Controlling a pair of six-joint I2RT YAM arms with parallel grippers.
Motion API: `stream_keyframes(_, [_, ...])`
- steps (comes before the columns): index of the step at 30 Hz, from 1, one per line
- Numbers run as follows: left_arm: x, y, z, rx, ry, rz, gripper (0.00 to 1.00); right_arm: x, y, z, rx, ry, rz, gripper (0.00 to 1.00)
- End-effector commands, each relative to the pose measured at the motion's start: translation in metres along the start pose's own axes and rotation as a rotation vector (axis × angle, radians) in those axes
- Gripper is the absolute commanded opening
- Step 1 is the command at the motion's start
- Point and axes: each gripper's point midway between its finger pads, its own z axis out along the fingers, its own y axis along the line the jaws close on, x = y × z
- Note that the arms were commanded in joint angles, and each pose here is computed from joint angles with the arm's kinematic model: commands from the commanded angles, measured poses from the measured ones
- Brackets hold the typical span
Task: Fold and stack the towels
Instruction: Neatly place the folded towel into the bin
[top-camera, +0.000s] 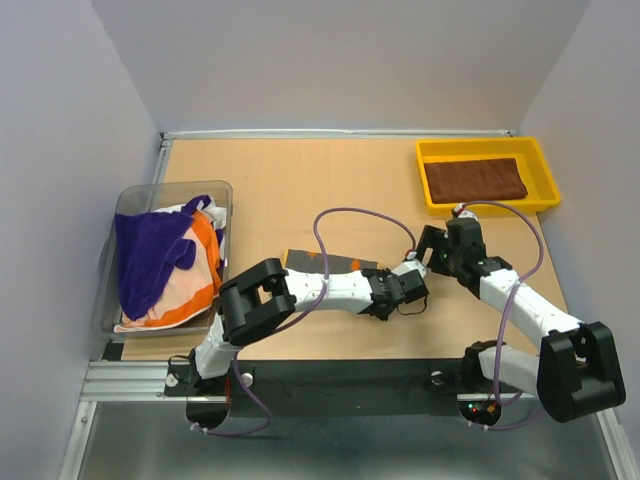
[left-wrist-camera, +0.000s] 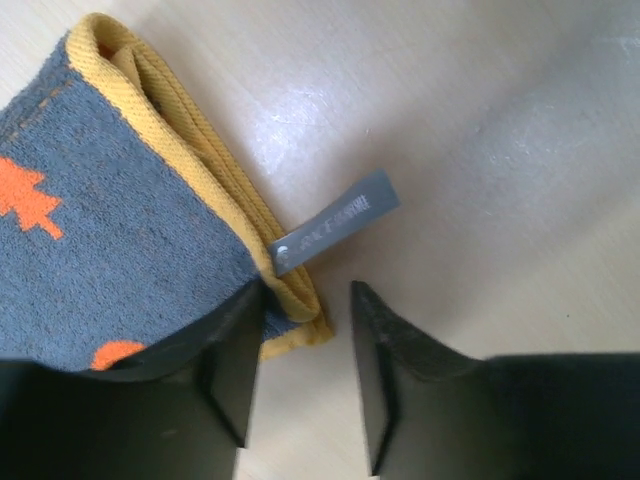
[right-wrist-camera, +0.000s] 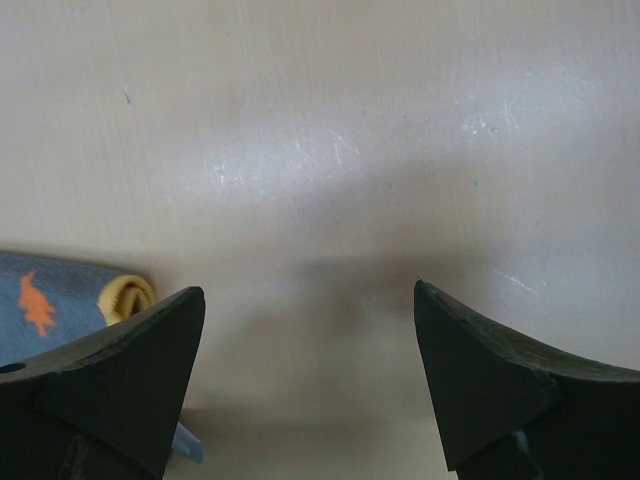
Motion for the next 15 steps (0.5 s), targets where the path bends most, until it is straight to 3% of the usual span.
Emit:
stream_keyframes(1, [0.027, 0.007, 0.004, -0.035, 0.077, 0.031, 0.29, -0.010, 0.013, -0.005, -0.065, -0.017, -0.004, 0.90])
stream_keyframes(4, [0.031, 0.010, 0.005, -0.048, 0.081, 0.023, 0.12, -0.007, 0.022, -0.006, -0.114, 0.005, 0.004, 0.90])
stream_keyframes(5, [0.030, 0.012, 0.005, -0.061, 0.073, 0.020, 0.02, -0.005, 0.025, -0.007, -0.129, 0.013, 0.019, 0.90])
stream_keyframes(10, [0.008, 0.016, -0.011, 0.013, -0.035, -0.100, 0.00, 0.004, 0.055, -0.014, -0.284, 0.072, 0.119, 0.92])
stream_keyframes(11, [-0.008, 0.015, -0.020, 0.054, -0.094, -0.140, 0.00, 0.000, 0.063, -0.015, -0.324, 0.058, 0.138, 0.96])
stream_keyframes(15, [-0.019, 0.013, -0.030, 0.115, -0.142, -0.179, 0.00, 0.010, 0.088, -0.020, -0.481, 0.103, 0.250, 0.98])
